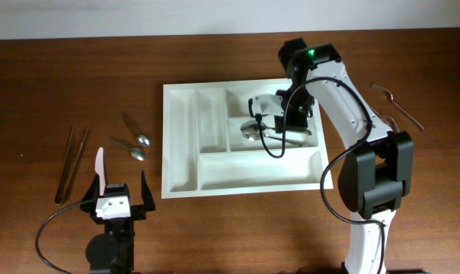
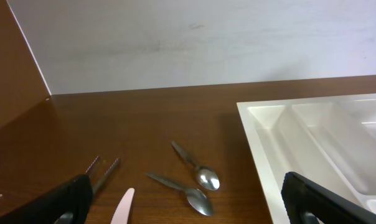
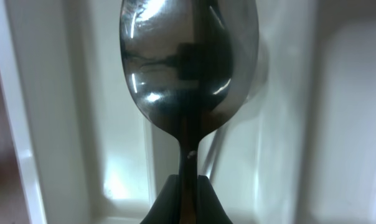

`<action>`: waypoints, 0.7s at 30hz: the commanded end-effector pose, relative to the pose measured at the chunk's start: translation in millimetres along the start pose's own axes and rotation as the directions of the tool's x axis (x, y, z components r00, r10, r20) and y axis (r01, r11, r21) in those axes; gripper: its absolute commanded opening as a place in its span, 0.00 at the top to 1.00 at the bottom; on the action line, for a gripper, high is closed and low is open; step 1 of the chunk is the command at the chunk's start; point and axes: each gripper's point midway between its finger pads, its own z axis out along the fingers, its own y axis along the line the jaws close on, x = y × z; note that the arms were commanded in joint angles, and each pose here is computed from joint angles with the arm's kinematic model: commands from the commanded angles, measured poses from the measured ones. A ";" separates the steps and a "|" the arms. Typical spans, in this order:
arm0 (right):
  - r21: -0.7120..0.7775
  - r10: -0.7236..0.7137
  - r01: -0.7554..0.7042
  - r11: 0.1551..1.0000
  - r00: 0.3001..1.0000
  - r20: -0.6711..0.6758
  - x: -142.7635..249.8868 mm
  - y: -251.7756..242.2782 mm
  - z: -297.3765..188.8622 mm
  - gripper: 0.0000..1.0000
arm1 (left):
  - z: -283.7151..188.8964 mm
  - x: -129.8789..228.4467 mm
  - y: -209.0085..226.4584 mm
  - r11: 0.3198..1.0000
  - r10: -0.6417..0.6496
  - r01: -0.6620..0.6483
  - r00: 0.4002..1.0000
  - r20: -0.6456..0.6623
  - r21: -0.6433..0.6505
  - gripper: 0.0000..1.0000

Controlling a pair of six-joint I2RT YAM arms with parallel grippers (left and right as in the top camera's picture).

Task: Pack container
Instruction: 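Place the second spoon beside the first in the middle compartment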

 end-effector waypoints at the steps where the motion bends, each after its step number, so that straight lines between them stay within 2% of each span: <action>1: -0.010 -0.030 0.030 1.000 0.999 0.016 2.6 1.5 12.5 0.96 | -0.2 0.4 0.3 1.000 0.009 -0.009 1.000 0.003 0.000 0.01; 4: 0.010 -0.036 0.036 0.999 0.999 0.020 0.9 -3.5 13.0 0.94 | -0.2 0.4 0.3 1.000 0.009 -0.009 1.000 0.003 0.000 0.01; 7: 0.046 0.000 -0.002 0.999 1.000 0.030 -1.2 -12.4 12.4 0.66 | -0.2 0.3 0.3 1.000 0.009 -0.009 1.000 0.003 -0.001 0.01; 10: 0.076 0.057 -0.060 0.995 0.997 0.043 -3.5 -20.4 11.7 0.47 | -0.2 0.4 0.3 1.000 0.009 -0.009 1.000 0.003 0.000 0.01; 11: 0.091 0.109 -0.113 0.989 0.993 0.055 -5.3 -25.0 9.5 0.34 | -0.2 0.4 0.3 1.000 0.009 -0.009 1.000 0.003 -0.001 0.01; 15: 0.150 0.268 -0.275 0.950 0.961 0.069 -1.2 -39.1 -9.0 0.24 | -0.2 0.4 0.3 1.000 0.009 -0.009 1.000 0.003 -0.001 0.01; 21: 0.326 0.611 -0.603 0.728 0.787 0.093 54.2 -69.4 -70.6 0.19 | -0.2 0.4 0.3 1.000 0.009 -0.009 1.000 0.003 -0.001 0.01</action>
